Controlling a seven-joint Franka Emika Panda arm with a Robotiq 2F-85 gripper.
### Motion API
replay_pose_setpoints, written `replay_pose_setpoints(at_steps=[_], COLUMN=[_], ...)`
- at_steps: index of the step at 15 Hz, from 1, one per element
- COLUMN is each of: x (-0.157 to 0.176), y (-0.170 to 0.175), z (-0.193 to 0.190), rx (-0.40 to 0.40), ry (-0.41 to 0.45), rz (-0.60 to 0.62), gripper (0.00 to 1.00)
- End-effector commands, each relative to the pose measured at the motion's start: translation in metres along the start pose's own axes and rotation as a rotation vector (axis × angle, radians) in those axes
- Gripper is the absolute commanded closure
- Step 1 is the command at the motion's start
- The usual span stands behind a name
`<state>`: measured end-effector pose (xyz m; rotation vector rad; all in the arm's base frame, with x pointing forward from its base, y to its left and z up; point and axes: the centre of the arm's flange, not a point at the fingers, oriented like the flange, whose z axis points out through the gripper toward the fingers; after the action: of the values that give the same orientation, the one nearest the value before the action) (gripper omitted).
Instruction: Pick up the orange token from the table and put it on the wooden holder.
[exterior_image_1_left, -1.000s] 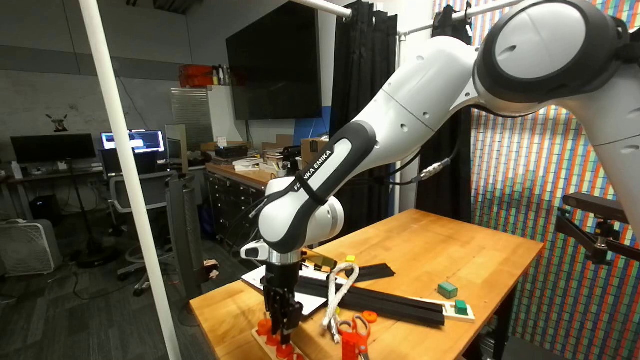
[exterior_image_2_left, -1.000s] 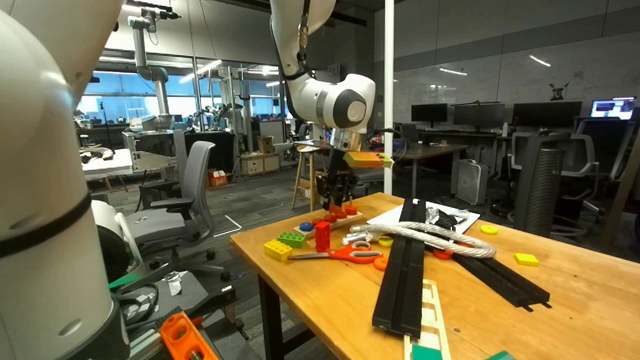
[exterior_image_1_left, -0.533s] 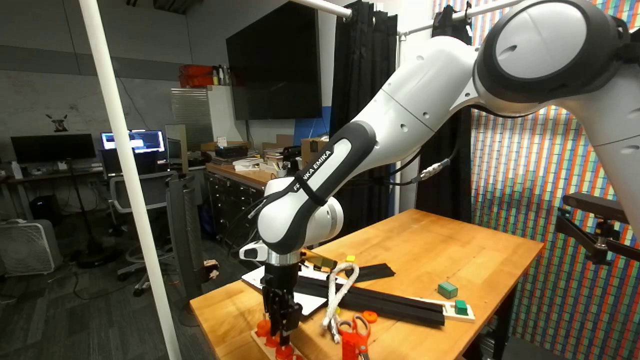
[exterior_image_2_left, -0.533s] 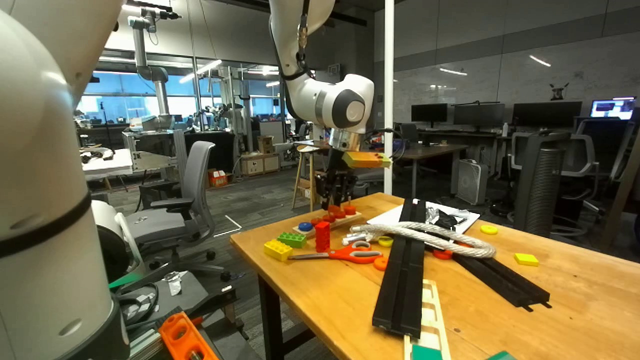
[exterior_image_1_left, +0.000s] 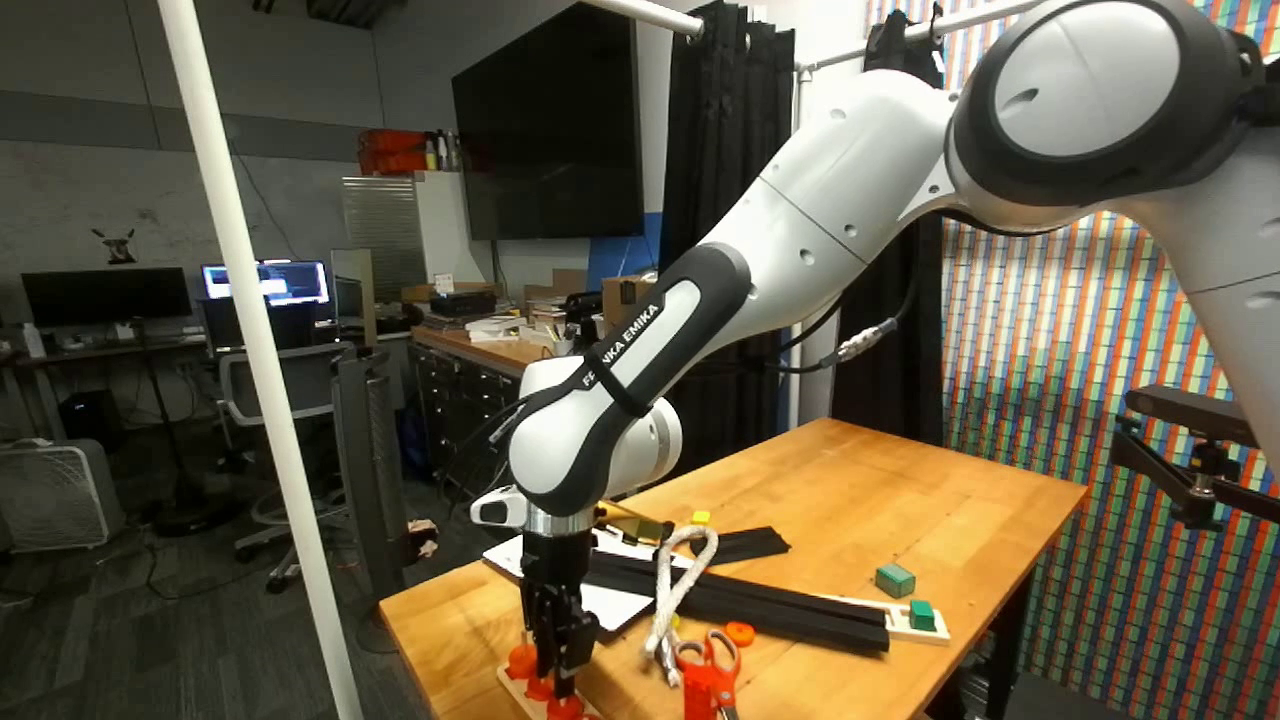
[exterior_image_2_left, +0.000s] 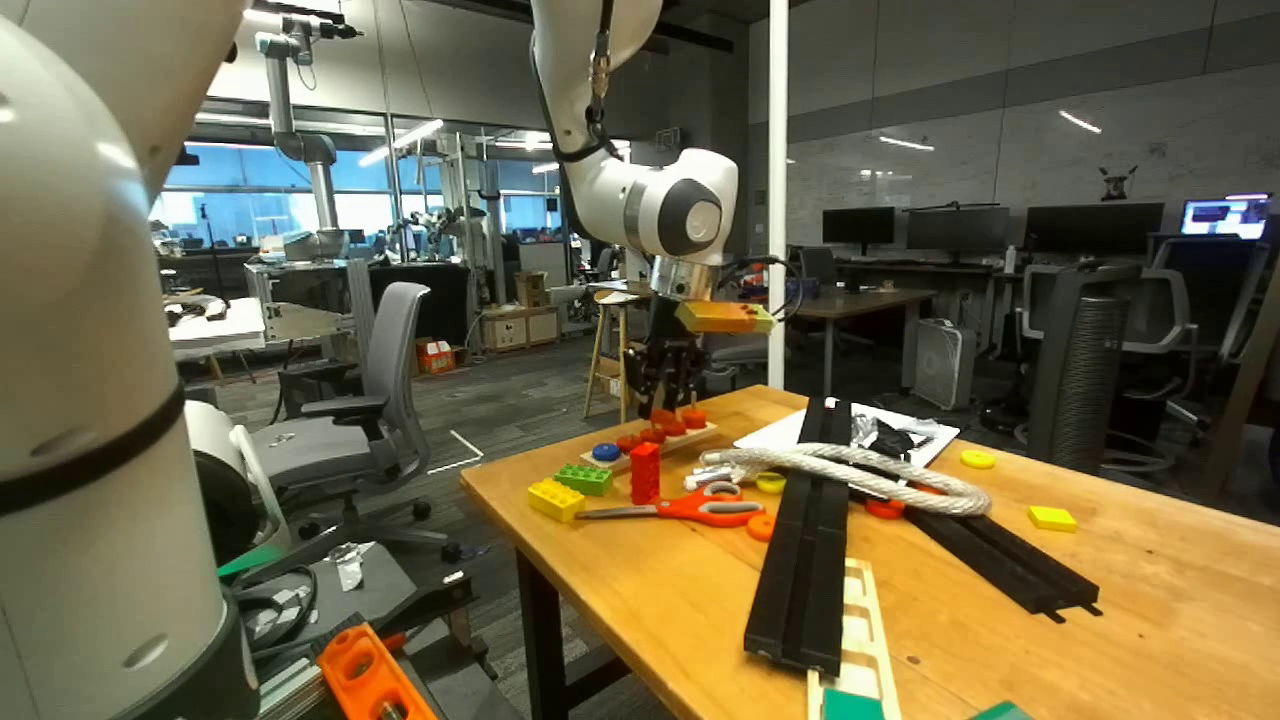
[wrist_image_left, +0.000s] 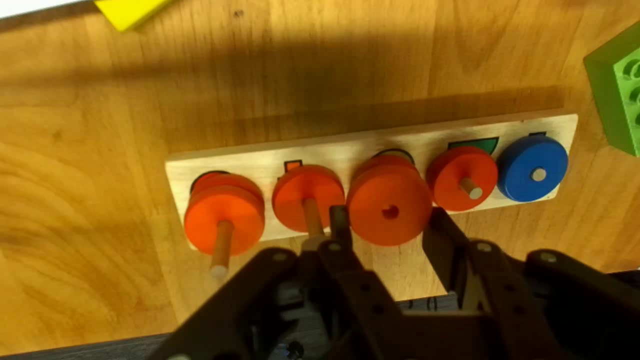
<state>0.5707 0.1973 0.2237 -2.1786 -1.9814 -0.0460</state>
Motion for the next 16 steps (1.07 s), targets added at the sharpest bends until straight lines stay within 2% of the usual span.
replay_pose_setpoints(at_steps=[1, 8, 16], x=[0.0120, 0.0167, 0.0153], y=[0.0009, 0.0008, -0.0051], z=[0.0168, 0.0205, 0.0193], rx=[-0.003, -0.019, 0.025], ry=[-0.055, -0.108, -0.084], rz=[0.020, 0.042, 0.058], gripper=[0.77, 0.77, 0.77])
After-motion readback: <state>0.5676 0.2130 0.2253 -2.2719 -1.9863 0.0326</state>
